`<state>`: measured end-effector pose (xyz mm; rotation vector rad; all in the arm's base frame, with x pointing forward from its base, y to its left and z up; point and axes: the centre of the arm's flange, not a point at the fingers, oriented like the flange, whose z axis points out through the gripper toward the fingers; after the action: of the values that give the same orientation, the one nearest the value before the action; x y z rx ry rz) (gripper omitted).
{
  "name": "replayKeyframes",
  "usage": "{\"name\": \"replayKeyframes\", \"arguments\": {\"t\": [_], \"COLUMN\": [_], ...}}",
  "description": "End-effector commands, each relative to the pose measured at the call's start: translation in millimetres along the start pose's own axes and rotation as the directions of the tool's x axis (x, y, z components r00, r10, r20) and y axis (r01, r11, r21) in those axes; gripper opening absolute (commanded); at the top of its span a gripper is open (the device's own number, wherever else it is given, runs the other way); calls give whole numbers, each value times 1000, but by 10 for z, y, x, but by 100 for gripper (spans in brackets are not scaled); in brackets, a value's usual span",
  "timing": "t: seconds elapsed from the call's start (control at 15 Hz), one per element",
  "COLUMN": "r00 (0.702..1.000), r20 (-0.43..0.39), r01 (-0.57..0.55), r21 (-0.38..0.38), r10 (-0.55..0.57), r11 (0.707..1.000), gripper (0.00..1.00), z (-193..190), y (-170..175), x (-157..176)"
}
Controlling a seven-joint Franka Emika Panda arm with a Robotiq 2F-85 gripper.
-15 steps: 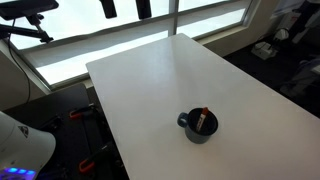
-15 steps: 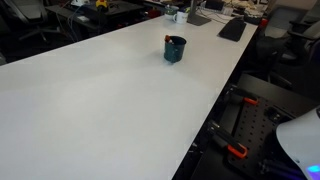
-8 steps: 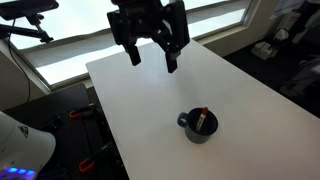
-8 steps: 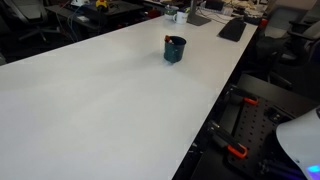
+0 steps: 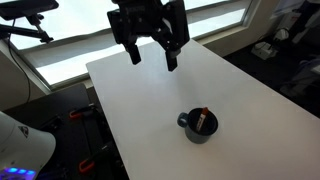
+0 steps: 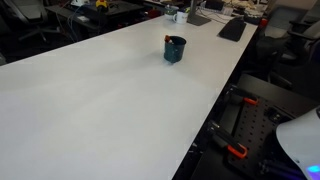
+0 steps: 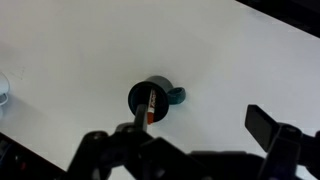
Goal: Remove the marker from the dark green mug.
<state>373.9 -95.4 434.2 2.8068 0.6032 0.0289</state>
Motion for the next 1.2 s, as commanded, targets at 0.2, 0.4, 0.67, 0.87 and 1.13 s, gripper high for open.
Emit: {"name": "replayKeyframes", "arguments": {"t": [0.2, 0.4, 0.67, 0.87, 1.13], "r00": [999, 1000, 1000, 998, 990], "r20": [-25, 1, 14, 37, 74], "r01": [23, -8, -22, -58, -119], "r21": [-2, -4, 3, 2, 24], "r10": [-23, 8, 22, 58, 117], "r11": [1000, 1000, 1000, 998, 993], "gripper": [100, 100, 100, 100, 100], "z": [339, 696, 1115, 1407, 1652], "y": [95, 217, 361, 543, 739], "x": [174, 323, 454, 576, 724]}}
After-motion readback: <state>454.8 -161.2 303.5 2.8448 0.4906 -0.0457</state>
